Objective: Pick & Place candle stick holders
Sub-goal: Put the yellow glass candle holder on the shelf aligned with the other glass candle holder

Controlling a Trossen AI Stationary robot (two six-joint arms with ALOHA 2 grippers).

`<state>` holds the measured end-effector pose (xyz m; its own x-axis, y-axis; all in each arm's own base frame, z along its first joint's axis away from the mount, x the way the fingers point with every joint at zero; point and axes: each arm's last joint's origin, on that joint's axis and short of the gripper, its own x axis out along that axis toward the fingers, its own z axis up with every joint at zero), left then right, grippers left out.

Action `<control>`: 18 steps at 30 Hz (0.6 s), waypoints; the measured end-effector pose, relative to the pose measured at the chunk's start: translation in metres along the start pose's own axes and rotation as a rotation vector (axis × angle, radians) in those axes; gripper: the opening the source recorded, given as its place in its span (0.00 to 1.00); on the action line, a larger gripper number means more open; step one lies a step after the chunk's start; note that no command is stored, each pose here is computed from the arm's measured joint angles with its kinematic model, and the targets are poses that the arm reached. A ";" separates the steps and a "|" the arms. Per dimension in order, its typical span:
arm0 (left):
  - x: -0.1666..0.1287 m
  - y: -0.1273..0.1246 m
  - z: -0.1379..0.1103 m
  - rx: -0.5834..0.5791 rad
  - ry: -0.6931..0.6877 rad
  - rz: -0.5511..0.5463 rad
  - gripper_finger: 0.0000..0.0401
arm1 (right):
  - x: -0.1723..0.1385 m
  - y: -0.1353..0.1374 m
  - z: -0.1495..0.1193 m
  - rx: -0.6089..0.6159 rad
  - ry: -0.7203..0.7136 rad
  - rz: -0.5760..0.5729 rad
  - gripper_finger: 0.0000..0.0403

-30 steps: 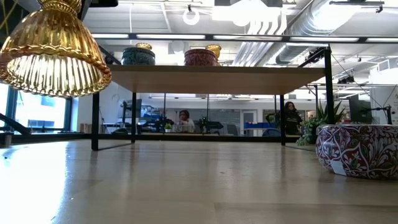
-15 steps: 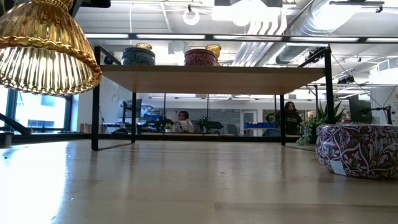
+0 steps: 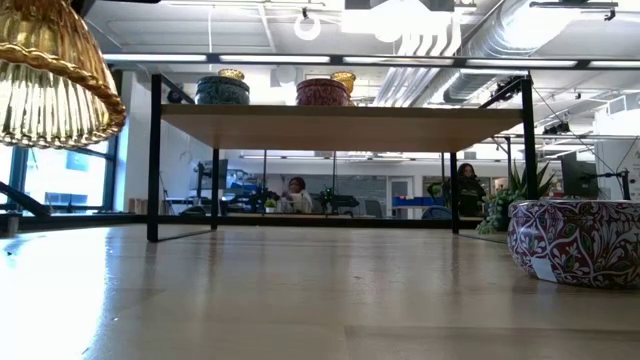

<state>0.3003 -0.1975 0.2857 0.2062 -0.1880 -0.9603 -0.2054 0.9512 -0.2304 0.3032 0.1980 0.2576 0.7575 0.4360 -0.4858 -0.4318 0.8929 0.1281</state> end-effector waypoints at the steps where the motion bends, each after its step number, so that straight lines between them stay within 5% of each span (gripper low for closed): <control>1: 0.000 0.000 0.000 0.000 0.001 -0.001 0.43 | 0.000 0.000 0.000 0.000 0.001 0.000 0.72; 18: 0.000 -0.005 -0.006 0.051 0.019 -0.015 0.43 | 0.000 0.000 0.000 0.002 0.000 0.000 0.72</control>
<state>0.2960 -0.2035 0.2857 0.1905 -0.2063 -0.9598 -0.1534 0.9594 -0.2367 0.3031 0.1981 0.2576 0.7574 0.4363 -0.4858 -0.4311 0.8929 0.1296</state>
